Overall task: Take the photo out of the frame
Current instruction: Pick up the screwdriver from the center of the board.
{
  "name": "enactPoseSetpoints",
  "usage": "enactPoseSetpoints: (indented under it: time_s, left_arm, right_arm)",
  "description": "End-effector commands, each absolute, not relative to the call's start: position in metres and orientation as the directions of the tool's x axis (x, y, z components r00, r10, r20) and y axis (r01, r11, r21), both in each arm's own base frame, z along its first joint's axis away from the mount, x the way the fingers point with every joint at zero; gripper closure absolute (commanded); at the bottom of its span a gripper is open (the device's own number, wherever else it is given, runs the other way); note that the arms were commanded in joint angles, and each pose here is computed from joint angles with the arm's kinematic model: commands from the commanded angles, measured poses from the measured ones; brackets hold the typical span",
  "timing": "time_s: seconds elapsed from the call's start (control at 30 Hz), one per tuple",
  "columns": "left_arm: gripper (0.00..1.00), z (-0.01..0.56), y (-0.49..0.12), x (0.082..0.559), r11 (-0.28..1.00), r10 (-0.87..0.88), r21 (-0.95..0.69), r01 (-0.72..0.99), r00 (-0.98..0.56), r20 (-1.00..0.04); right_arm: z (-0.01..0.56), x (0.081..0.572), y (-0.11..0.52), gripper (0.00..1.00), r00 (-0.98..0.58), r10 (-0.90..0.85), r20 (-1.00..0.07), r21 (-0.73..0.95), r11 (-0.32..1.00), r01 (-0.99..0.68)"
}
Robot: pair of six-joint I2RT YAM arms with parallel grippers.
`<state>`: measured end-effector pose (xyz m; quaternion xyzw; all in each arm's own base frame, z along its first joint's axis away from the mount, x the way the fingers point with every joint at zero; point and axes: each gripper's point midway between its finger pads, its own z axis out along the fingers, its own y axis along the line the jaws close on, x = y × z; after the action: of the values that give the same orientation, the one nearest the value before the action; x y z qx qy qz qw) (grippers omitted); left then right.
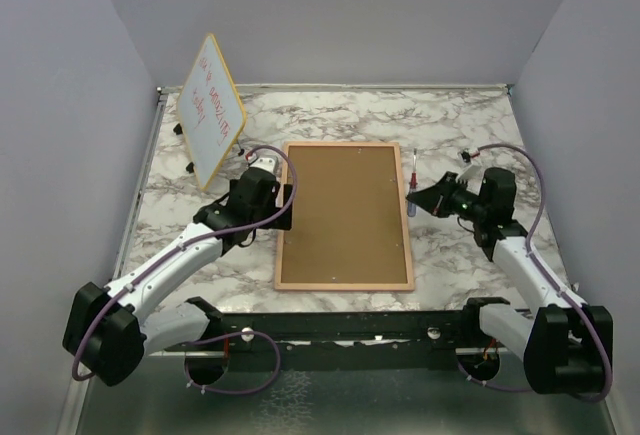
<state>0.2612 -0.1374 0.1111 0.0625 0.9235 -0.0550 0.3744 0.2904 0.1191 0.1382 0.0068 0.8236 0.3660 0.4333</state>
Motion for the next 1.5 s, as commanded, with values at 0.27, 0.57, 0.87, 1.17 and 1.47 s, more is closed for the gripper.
enactPoseSetpoints:
  time_s: [0.27,0.57,0.87,1.17,1.47]
  left_arm:
    - [0.01,0.158,-0.215,0.25,0.791,0.111,-0.288,0.54,-0.589,-0.8]
    - [0.01,0.191,-0.247,0.217,0.57,0.096,-0.379,0.729,-0.517,-0.851]
    - [0.01,0.202,-0.252,0.204,0.477,0.094,-0.408,0.779,-0.507,-0.857]
    - [0.08,0.182,-0.264,0.199,0.419,0.149,-0.51,0.751,-0.611,-0.778]
    - [0.22,0.184,-0.266,0.198,0.393,0.127,-0.537,0.747,-0.622,-0.772]
  right_arm:
    - [0.168,0.246,0.193,0.99,-0.628,0.086,-0.774,0.597,0.431,-0.677]
    - [0.14,0.218,0.217,0.99,-0.652,-0.141,-0.745,0.557,0.406,-0.724]
    - [0.125,0.194,0.245,0.99,-0.59,-0.309,-0.746,0.512,0.301,-0.805]
    - [0.124,0.184,0.263,0.99,-0.52,-0.348,-0.78,0.465,0.233,-0.854]
    - [0.113,0.179,0.273,0.99,-0.511,-0.407,-0.758,0.467,0.21,-0.859]
